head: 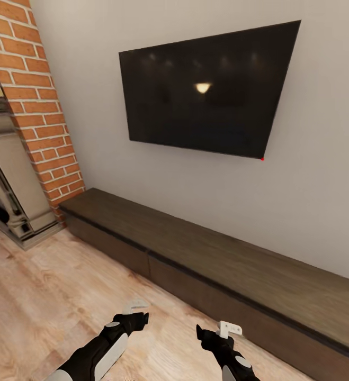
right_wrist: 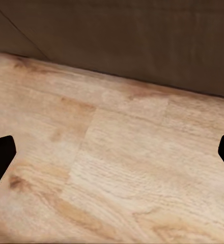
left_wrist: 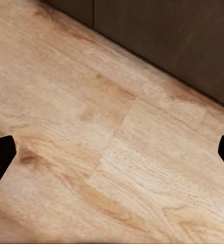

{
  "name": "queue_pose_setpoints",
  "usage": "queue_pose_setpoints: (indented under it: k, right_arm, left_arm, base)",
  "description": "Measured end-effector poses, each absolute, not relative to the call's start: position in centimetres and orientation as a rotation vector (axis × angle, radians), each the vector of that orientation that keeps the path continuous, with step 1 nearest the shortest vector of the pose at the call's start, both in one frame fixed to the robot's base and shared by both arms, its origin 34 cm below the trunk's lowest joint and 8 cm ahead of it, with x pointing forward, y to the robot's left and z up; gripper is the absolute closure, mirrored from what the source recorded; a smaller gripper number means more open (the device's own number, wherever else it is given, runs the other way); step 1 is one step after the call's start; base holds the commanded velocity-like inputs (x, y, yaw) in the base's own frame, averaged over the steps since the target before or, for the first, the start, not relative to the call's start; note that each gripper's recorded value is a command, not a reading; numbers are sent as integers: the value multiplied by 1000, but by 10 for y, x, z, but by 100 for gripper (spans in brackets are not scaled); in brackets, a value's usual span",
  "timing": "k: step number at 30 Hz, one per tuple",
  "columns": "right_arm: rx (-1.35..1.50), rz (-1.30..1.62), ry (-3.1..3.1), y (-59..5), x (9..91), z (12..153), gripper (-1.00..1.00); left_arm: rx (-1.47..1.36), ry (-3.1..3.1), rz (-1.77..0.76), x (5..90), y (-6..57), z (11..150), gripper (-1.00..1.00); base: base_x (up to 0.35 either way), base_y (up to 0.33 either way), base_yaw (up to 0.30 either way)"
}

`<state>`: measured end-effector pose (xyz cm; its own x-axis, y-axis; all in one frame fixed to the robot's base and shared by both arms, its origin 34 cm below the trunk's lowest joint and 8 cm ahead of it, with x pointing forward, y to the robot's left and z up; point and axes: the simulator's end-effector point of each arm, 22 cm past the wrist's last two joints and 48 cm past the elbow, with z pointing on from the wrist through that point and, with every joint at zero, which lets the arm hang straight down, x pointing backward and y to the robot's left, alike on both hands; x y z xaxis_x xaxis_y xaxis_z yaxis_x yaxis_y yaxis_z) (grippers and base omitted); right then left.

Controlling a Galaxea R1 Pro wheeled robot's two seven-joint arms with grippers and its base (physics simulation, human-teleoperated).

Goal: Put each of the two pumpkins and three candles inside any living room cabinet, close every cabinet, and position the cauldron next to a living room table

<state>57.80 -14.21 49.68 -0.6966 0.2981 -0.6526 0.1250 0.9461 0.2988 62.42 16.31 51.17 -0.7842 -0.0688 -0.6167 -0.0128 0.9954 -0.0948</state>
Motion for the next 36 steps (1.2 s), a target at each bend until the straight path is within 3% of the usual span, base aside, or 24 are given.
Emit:
queue_pose_setpoints:
  k: [20, 28, 36]
  right_arm:
    - [295, 299, 2343, -142, 580, 518, -100]
    - [294, 299, 2342, -141, 580, 518, -100]
    - [290, 301, 2344, -140, 580, 519, -100]
  left_arm:
    - [-57, 2468, -118, 628, 161, 535, -100]
    - [-58, 2472, -114, 627, 162, 534, -100]
    - [-59, 2474, -113, 626, 163, 533, -100]
  base:
    - [3, 2, 280]
    - [186, 163, 248]
    - [239, 203, 40]
